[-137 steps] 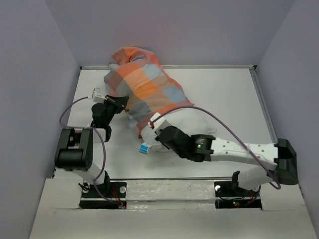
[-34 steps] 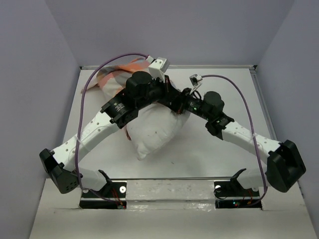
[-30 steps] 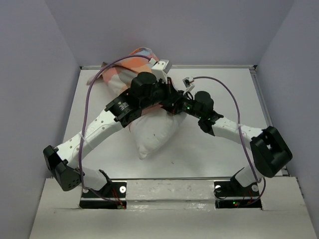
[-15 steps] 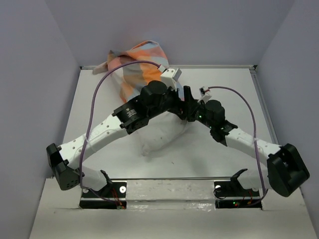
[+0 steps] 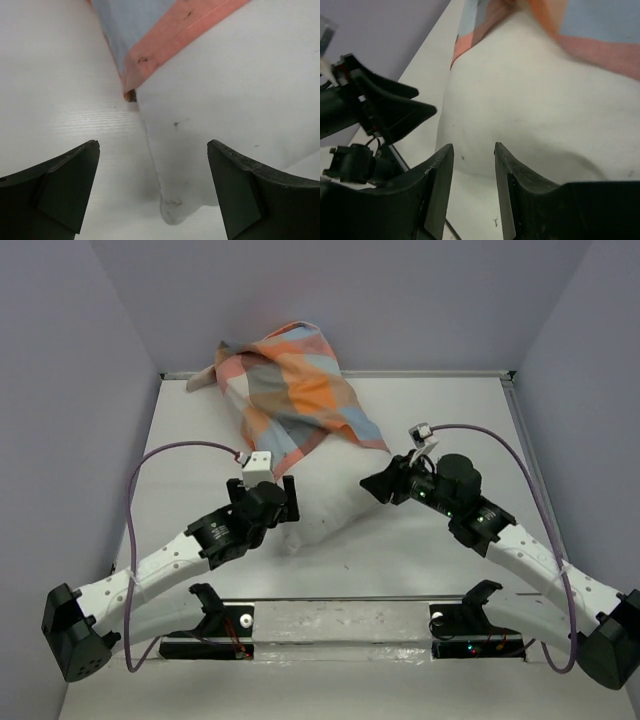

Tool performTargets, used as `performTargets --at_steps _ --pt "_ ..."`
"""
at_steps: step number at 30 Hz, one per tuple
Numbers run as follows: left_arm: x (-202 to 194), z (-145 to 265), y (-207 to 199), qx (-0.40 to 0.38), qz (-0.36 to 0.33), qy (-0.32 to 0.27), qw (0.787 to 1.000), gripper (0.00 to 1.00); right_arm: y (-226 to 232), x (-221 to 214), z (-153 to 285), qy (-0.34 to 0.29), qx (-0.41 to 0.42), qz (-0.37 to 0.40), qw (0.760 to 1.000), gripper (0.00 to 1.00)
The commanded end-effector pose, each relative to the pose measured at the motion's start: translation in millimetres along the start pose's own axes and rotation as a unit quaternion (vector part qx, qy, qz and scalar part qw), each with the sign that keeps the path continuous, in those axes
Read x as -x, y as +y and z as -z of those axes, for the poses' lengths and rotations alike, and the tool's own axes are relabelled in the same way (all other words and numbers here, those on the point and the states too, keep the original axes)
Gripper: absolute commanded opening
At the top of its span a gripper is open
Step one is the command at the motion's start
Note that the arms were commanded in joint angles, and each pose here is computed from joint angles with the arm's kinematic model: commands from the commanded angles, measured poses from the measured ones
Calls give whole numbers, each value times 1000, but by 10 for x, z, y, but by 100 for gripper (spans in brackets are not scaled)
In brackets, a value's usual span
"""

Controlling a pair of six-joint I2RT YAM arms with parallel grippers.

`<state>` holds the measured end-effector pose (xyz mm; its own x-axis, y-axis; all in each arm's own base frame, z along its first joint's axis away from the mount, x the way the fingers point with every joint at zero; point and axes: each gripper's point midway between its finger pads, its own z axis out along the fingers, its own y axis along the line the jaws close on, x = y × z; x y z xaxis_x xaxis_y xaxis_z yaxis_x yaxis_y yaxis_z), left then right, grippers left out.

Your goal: Put the pillow into the pillowcase

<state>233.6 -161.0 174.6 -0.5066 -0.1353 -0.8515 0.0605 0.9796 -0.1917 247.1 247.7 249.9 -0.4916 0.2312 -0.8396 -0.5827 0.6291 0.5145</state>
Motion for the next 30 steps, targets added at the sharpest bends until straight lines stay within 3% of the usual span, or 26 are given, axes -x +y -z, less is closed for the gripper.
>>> performTargets --at_steps 1,11,15,16,18,19,20,24,27,30 --pt "39 -213 234 52 30 -49 997 98 412 -136 -111 38 48 29 998 42" --pt "368 -763 336 51 25 -89 994 91 731 -451 -422 84 74 68 991 49" --pt "513 -889 250 42 11 -106 993 86 711 -563 -582 102 57 80 990 68" --pt "495 -942 259 48 5 -102 994 83 668 -678 -634 122 47 87 988 72" --pt "575 -960 257 54 2 -111 992 72 667 -573 -731 105 28 96 989 82" --pt "630 -944 254 54 6 -119 991 60 593 -644 -732 122 14 104 987 84" --pt "670 -920 248 52 10 -125 991 55 611 -652 -788 128 9 110 986 87" --pt "760 -739 212 22 44 -150 987 43 480 -702 -892 144 -47 142 978 89" --pt "741 -656 209 7 53 -156 986 20 502 -835 -912 164 -88 192 964 92" --pt "664 -669 213 3 53 -146 988 7 553 -919 -964 170 -123 223 952 96"
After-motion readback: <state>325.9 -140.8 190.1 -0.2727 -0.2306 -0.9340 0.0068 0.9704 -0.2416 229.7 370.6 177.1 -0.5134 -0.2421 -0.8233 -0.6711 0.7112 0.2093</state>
